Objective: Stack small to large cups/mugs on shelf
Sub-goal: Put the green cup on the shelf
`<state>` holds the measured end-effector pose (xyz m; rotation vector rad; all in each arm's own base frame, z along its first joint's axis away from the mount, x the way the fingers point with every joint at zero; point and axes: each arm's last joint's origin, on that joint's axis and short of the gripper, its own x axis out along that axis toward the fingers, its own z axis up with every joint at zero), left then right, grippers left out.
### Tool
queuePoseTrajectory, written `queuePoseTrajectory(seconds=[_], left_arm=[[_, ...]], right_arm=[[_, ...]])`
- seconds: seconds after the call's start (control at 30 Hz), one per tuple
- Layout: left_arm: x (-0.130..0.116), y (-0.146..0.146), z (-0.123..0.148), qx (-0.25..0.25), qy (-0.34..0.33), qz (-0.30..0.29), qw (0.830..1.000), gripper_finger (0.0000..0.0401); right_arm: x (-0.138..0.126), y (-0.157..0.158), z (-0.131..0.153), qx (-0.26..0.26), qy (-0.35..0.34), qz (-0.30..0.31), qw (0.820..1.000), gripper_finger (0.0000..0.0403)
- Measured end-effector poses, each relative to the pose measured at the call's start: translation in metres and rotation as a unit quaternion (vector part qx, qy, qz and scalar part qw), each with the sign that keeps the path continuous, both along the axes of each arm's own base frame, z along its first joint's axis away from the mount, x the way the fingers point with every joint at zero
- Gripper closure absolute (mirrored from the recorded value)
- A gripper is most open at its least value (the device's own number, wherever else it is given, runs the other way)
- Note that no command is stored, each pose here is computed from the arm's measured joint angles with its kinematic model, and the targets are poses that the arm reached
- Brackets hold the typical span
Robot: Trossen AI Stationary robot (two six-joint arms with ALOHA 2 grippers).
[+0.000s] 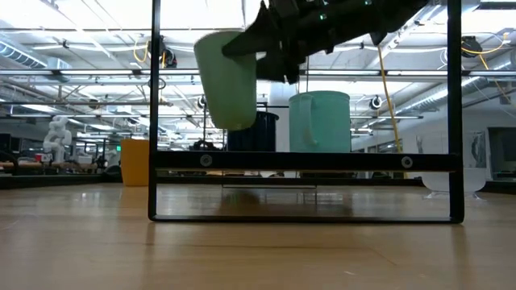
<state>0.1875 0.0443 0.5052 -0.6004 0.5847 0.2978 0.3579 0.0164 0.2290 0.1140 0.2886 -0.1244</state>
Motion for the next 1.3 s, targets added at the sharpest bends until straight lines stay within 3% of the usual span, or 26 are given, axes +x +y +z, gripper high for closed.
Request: queuePoseTrajectory(seconds=[0.3,0.57,0.77,1.3], left_arm=[[0.001,0.0,0.002,0.002,-0.01,0.0,1.0,0.0368],[0.002,0.0,0.003,0.015,-0.019,-0.008,1.0,0.0368],[0.002,0.0,0.003,0.017,-0.018,-0.014,1.0,0.0368],[0.002,0.0,0.003,0.012,-0.02,-0.022,0.999,0.0368]], right_arm=[[0.002,-0.002,0.0,-0.011,-0.011,-0.025,1.0,0.0085],[-0.017,-0.005,-0.032,0.023,-0.011,-0.053,0.998,0.0085],[-0.016,0.0,-0.027,0.032,-0.036,-0.055,0.997,0.0085],[-0.012,0.004,-0.038,0.034,-0.023,-0.05,0.998,0.0085]])
